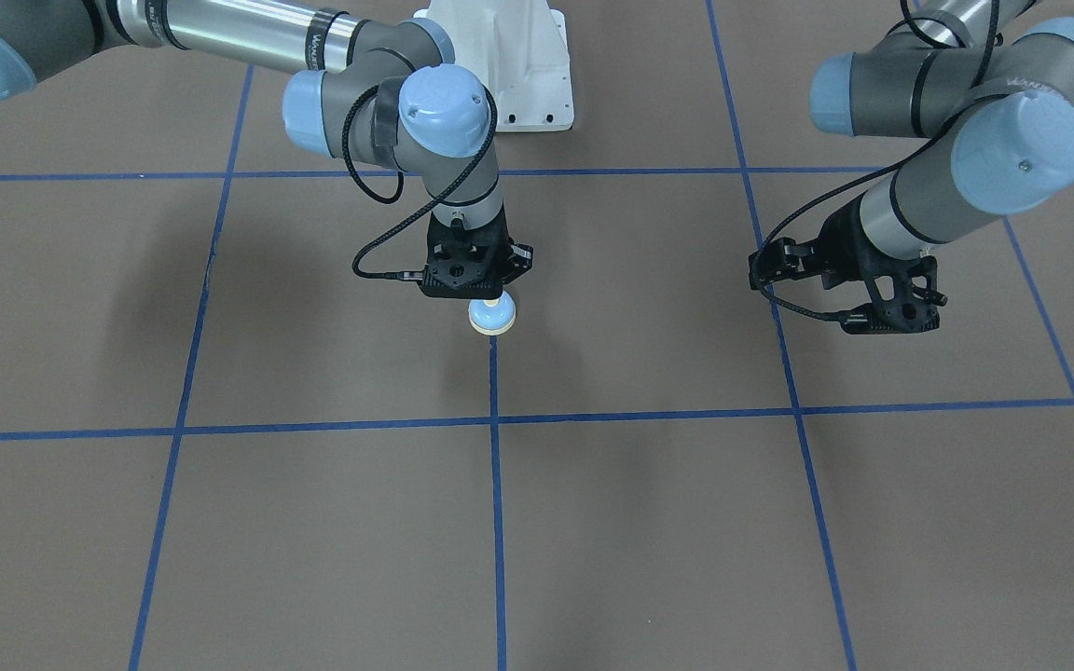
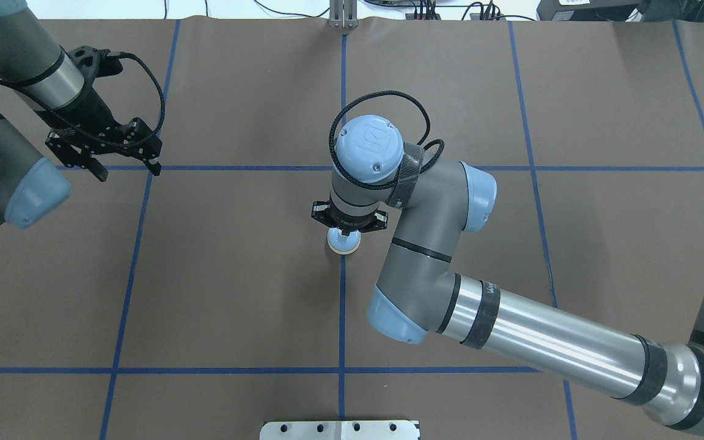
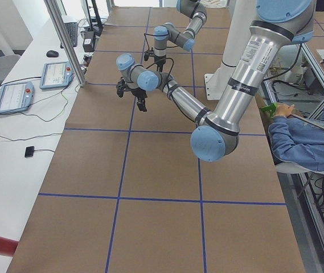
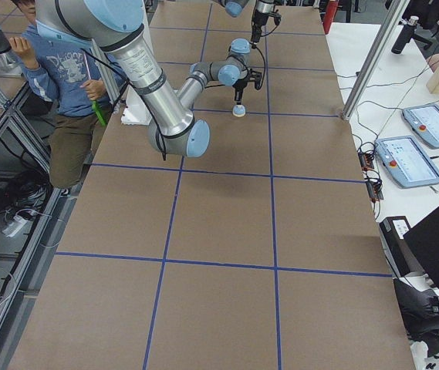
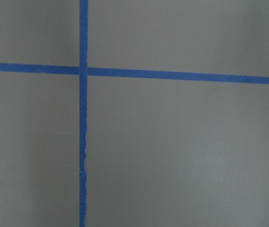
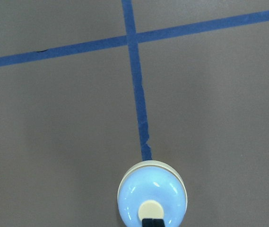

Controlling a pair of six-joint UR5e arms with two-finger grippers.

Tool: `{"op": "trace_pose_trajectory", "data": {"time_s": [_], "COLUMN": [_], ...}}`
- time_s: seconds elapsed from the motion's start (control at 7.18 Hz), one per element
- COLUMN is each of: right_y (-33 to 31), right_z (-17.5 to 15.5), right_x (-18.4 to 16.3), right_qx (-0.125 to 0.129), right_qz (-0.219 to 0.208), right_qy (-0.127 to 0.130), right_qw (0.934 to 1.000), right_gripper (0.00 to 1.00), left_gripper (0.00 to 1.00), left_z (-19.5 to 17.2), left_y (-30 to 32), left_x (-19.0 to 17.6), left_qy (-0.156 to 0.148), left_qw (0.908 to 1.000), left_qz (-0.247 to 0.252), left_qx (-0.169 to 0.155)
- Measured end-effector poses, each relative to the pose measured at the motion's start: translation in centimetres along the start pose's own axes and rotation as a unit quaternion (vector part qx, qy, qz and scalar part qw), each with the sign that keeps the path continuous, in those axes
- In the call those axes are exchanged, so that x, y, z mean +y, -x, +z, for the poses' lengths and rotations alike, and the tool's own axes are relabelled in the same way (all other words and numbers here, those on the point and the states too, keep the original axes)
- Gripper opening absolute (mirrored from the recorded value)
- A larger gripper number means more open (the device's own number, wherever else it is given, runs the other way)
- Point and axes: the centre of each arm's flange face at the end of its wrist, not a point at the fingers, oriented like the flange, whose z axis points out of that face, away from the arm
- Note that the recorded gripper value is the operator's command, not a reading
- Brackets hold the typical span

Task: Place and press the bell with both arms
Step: 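Press down on the bell top with the right gripper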

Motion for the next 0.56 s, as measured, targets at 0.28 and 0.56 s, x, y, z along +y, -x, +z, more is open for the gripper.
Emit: {"op": "trace_pose_trajectory", "data": {"time_s": [0.28, 0.56], "right_y": [-0.14, 0.02], "right_z": [1.45, 1.09], "right_x": [-0.46, -0.75], "right_qx": [-0.004, -0.015], "right_qz": [-0.003, -0.004], "right_qy": [0.000, 0.006], "right_qw": [1.0000, 0.9999], "right_gripper": [0.00, 0.00], "left_gripper": [0.99, 0.99], "left_z": [0.04, 0.12], "left_y": [0.05, 0.04], "left_x": [0.01, 0.06], "left_qy": [0.000, 0.000], "left_qw": [1.0000, 1.0000], "left_qz": [-0.001, -0.002], "left_qx": [0.000, -0.001]}}
